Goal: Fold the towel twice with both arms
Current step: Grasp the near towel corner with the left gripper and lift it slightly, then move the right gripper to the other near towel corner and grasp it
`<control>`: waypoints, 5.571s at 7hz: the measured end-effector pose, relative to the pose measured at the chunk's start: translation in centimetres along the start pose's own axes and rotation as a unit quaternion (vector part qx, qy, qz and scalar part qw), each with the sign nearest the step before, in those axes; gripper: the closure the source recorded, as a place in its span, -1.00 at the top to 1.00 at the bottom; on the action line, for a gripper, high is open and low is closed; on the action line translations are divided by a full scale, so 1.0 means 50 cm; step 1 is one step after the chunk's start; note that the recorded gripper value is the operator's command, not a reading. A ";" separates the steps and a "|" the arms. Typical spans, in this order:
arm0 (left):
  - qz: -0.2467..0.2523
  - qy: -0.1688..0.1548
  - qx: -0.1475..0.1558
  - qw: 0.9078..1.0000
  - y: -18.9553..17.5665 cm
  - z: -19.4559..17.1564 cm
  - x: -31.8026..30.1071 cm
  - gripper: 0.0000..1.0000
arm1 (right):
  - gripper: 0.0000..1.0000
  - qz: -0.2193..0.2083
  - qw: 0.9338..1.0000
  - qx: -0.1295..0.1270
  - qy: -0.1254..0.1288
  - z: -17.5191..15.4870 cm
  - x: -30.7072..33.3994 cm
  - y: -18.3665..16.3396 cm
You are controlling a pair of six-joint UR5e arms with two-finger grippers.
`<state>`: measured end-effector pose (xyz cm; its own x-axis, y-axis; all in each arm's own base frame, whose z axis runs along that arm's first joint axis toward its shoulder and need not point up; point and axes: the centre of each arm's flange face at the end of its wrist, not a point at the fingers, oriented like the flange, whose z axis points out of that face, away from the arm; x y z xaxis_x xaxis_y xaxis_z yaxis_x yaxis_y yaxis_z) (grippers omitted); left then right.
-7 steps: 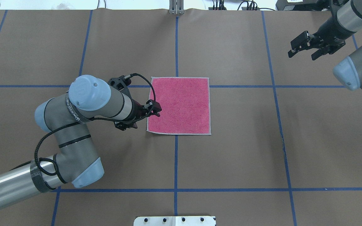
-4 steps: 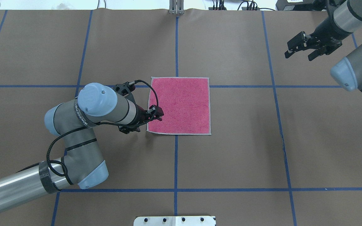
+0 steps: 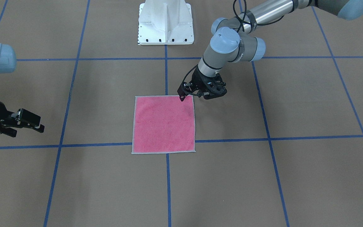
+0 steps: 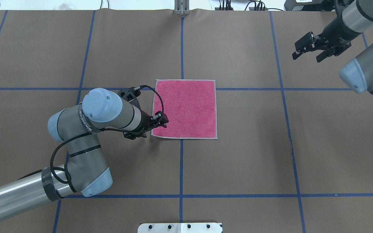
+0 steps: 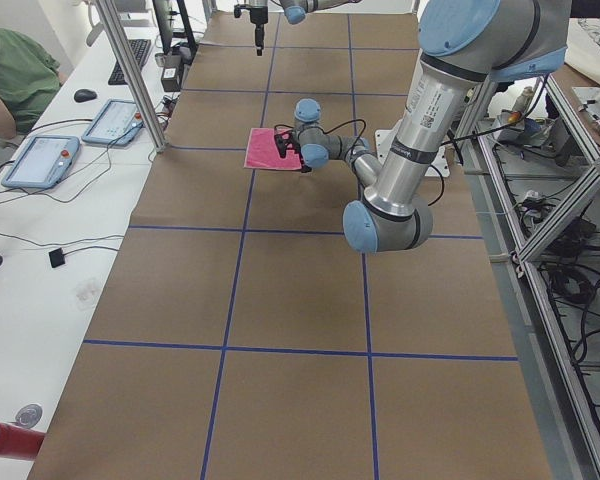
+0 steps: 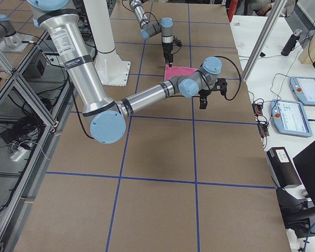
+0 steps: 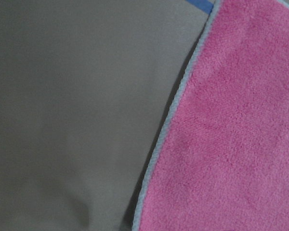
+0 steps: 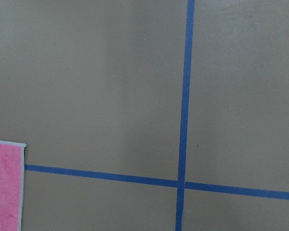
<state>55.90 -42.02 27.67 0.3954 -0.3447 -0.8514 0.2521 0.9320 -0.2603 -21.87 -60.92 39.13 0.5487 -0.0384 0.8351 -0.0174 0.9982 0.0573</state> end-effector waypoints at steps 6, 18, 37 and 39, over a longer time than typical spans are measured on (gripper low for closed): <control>0.000 -0.003 -0.008 1.000 0.018 0.018 0.017 -1.00 | 0.98 0.000 1.000 0.000 0.000 0.001 0.002 0.000; -0.128 0.012 0.028 0.991 -0.085 -0.040 0.114 -1.00 | 0.98 0.021 0.999 -0.021 -0.023 0.057 -0.181 0.095; -0.128 0.014 0.028 0.991 -0.087 -0.043 0.115 -1.00 | 0.50 0.398 0.916 -0.015 -0.047 0.395 -0.496 0.384; -0.128 0.014 0.028 0.991 -0.087 -0.042 0.115 -1.00 | 0.11 0.413 0.910 -0.005 -0.044 0.405 -0.495 0.378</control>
<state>55.20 -47.80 22.95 0.2879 -0.5649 -0.7733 0.3895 0.8068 -0.4444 -52.68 -42.05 30.63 0.2825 0.7220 0.6316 -0.3855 0.6884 -0.6145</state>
